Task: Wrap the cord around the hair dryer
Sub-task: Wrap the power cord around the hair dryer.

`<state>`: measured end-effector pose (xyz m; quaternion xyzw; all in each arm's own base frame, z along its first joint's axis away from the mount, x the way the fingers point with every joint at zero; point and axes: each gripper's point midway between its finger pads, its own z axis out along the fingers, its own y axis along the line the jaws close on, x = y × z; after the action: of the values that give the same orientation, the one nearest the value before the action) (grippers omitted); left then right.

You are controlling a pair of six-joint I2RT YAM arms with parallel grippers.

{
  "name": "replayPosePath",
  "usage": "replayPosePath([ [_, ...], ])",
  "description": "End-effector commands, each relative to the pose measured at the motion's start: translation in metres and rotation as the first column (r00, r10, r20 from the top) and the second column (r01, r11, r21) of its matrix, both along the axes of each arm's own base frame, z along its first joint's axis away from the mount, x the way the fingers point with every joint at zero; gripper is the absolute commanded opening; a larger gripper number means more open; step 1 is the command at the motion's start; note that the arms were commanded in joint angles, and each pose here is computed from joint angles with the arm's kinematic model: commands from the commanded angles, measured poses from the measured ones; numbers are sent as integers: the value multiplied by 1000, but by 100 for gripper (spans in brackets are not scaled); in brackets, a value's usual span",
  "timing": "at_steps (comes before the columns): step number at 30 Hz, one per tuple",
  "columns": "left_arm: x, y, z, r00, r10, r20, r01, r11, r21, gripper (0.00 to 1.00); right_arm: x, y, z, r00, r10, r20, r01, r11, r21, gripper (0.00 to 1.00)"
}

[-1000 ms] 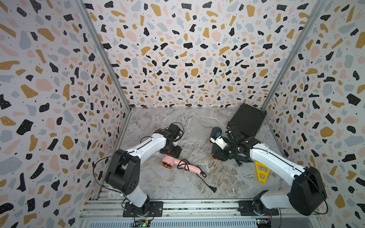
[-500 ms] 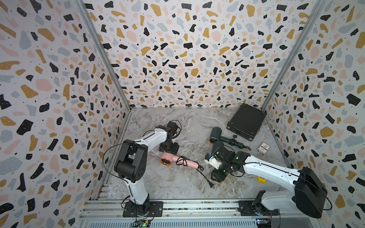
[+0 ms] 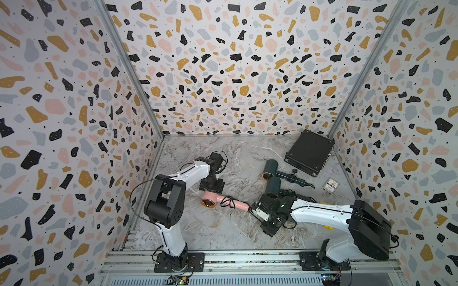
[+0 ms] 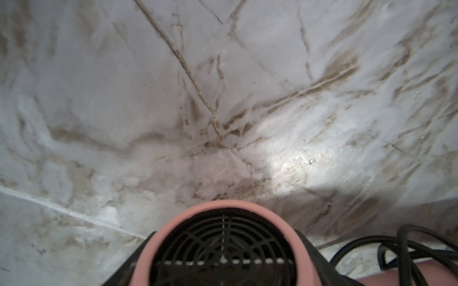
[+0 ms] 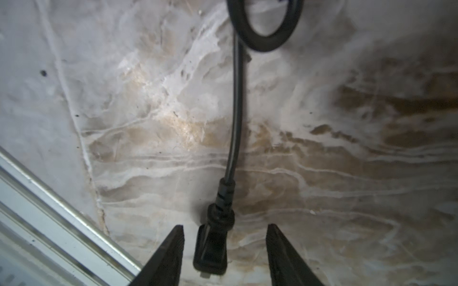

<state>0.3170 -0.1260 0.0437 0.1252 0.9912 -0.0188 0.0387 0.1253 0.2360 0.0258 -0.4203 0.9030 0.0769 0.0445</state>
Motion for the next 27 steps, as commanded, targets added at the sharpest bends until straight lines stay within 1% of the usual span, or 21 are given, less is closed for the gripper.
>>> replayPosePath([
  [1, 10, -4, 13, 999, 17, 31, -16, 1000, -24, 0, 1, 4, 2, 1000, -12, 21, 13, 1000, -25, 51],
  [3, 9, -3, 11, 999, 19, 27, -18, 1000, -23, 0, -1, 5, 0, 1000, -12, 20, 12, 1000, -27, 46],
  [7, 11, -5, 8, 999, 39, 30, -37, 998, -42, 0, 1, 10, 6, 999, -3, 35, 4, 1000, -26, 33],
  [9, 14, -8, 8, 998, 52, 35, -49, 997, -61, 0, 1, 13, 10, 999, 8, 40, -8, 1000, -11, 23],
  [12, 22, -8, 10, 994, 94, 60, -89, 993, -79, 0, -2, 21, 23, 999, 26, 31, -27, 999, 43, 8],
  [14, 32, -4, 11, 987, 132, 95, -124, 989, -84, 0, -6, 31, 35, 999, 49, 20, -51, 992, 114, 0],
  [18, 55, 9, 16, 956, 229, 185, -215, 972, -91, 0, -9, 51, 67, 994, 96, 43, -104, 962, 253, 0],
  [21, 72, 18, 23, 915, 294, 275, -277, 956, -102, 0, -7, 64, 96, 988, 124, 87, -146, 930, 337, 0],
  [23, 83, 19, 29, 878, 344, 332, -316, 939, -137, 0, -5, 72, 115, 983, 136, 121, -172, 908, 382, 0],
  [26, 94, 21, 37, 827, 411, 385, -366, 912, -187, 0, -3, 84, 140, 977, 144, 158, -201, 870, 450, 0],
  [27, 98, 23, 39, 803, 438, 405, -388, 899, -203, 0, -2, 89, 148, 975, 145, 171, -210, 855, 474, 0],
])
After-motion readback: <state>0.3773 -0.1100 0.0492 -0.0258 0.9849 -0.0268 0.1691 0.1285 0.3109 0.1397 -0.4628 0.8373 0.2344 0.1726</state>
